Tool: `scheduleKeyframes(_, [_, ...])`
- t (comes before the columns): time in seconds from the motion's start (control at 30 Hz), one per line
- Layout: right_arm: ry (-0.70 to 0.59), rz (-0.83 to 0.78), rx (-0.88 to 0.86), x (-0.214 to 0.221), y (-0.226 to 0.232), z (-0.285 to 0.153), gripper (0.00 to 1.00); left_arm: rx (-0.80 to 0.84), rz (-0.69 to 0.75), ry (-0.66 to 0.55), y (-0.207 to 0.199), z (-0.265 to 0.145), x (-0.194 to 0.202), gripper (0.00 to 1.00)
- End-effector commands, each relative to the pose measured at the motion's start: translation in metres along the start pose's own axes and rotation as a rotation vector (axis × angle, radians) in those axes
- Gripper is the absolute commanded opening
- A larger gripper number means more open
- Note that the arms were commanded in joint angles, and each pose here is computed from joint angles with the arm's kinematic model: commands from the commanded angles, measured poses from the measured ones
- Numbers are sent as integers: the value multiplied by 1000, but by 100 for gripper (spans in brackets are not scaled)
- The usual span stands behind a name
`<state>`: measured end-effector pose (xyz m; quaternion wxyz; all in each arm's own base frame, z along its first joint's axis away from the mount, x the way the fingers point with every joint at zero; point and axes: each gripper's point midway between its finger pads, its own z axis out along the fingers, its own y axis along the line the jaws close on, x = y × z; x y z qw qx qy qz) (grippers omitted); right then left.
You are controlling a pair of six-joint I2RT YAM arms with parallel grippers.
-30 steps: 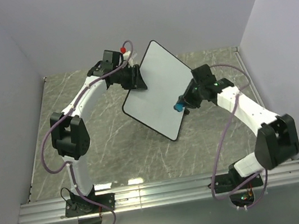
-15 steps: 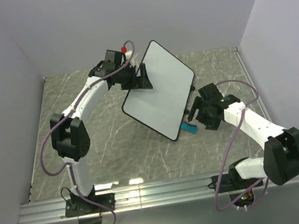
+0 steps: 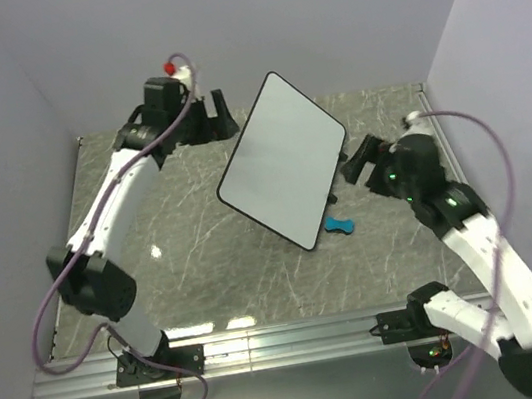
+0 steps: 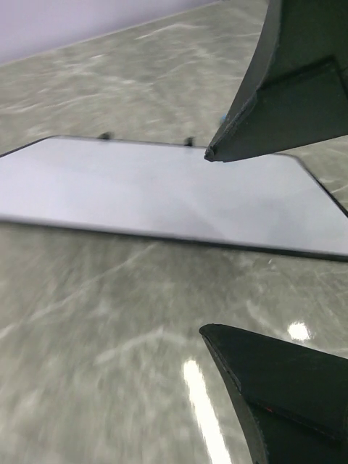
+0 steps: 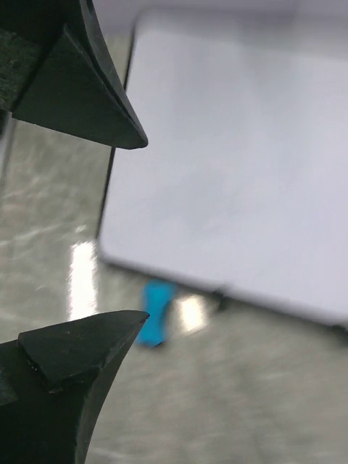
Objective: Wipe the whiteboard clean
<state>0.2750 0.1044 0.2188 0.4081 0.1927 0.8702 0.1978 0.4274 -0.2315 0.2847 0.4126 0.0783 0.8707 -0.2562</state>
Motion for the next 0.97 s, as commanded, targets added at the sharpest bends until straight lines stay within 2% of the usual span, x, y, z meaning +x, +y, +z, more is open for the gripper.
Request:
scheduleKeyframes(0.0, [-382, -62, -254, -85, 54, -80, 100, -161, -69, -203, 23, -54, -39, 100])
scheduleKeyframes(0.03, [-433, -82, -278, -97, 61, -98, 100, -192, -83, -233, 27, -63, -41, 99])
scheduleKeyframes(0.07, [-449, -92, -282, -100, 61, -109, 100, -208, -109, -300, 26, -85, -50, 99])
scheduleKeyframes(0.13, [-474, -104, -292, -109, 66, -128, 100, -300, -142, -361, 44, -101, -46, 99])
scheduleKeyframes(0.17, [-452, -106, -273, -105, 61, -128, 100, -304, -163, -426, 41, -124, -53, 99])
scheduleKeyframes(0.27, [-416, -105, -274, -94, 58, -132, 100, -348, -193, -499, 50, -146, -49, 100])
scheduleKeyframes(0.43, [-389, -87, -277, -76, 46, -131, 100, -389, -210, -497, 59, -153, -37, 100])
scheduleKeyframes(0.93, [-336, -97, -212, -59, 27, -125, 100, -425, -223, -493, 65, -171, -21, 99])
